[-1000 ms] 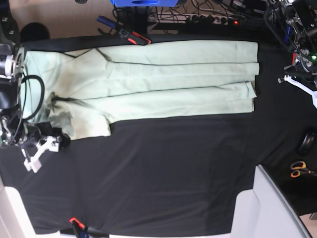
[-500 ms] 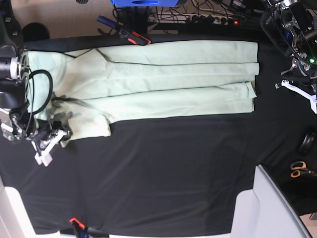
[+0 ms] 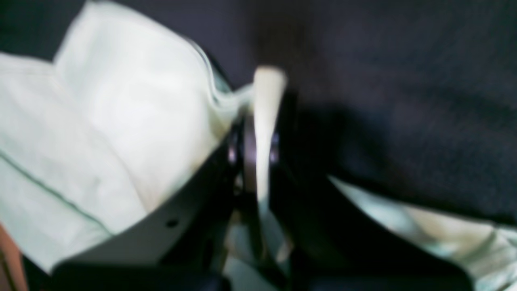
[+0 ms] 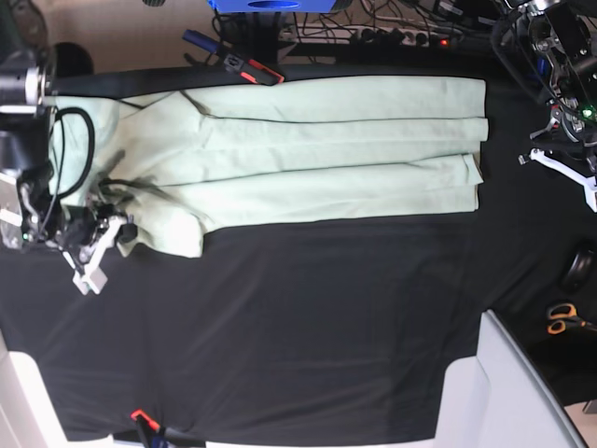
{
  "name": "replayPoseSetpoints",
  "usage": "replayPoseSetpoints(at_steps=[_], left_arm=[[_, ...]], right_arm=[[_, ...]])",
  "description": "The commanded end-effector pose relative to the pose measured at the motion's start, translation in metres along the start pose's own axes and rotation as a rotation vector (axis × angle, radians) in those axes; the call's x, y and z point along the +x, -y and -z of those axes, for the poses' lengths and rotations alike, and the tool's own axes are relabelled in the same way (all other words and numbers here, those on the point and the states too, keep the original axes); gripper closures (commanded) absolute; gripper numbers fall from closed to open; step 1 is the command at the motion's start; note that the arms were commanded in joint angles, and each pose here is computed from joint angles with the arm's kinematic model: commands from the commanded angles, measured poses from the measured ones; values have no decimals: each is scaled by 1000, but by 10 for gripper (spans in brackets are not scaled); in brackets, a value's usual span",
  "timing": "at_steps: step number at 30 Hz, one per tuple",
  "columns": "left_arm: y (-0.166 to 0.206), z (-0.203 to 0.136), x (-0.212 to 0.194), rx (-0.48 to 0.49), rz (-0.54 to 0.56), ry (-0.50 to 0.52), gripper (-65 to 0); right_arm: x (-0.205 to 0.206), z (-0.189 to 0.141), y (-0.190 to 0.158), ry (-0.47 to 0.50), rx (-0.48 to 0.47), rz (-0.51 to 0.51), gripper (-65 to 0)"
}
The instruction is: Fold the T-shirt properly
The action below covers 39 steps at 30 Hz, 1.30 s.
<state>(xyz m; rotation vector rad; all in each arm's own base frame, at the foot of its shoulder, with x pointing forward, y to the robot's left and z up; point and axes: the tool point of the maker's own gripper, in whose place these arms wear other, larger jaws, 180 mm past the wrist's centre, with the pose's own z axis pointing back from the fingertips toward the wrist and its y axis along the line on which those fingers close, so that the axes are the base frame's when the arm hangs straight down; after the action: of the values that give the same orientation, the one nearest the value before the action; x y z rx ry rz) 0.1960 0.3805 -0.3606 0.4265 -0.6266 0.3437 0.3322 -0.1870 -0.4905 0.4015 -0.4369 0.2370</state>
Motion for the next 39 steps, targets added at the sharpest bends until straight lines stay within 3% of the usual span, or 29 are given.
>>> replayPoseSetpoints(at_steps=[1, 11, 14, 26, 39], left_arm=[[-6, -3, 13, 17, 9, 43, -329], [-5, -3, 13, 15, 11, 41, -329], [-5, -3, 13, 14, 12, 41, -329], [-1, -2, 18, 6, 4, 51, -329], [2, 8, 1, -2, -12, -3, -329]], right_arm=[[25, -13, 2, 69, -9, -44, 0], [8, -32, -25, 48, -27, -200, 0], [0, -42, -25, 47, -47, -203, 0], [-8, -68, -78, 81, -47, -327, 0], [-45, -77, -116, 75, -7, -347, 0]])
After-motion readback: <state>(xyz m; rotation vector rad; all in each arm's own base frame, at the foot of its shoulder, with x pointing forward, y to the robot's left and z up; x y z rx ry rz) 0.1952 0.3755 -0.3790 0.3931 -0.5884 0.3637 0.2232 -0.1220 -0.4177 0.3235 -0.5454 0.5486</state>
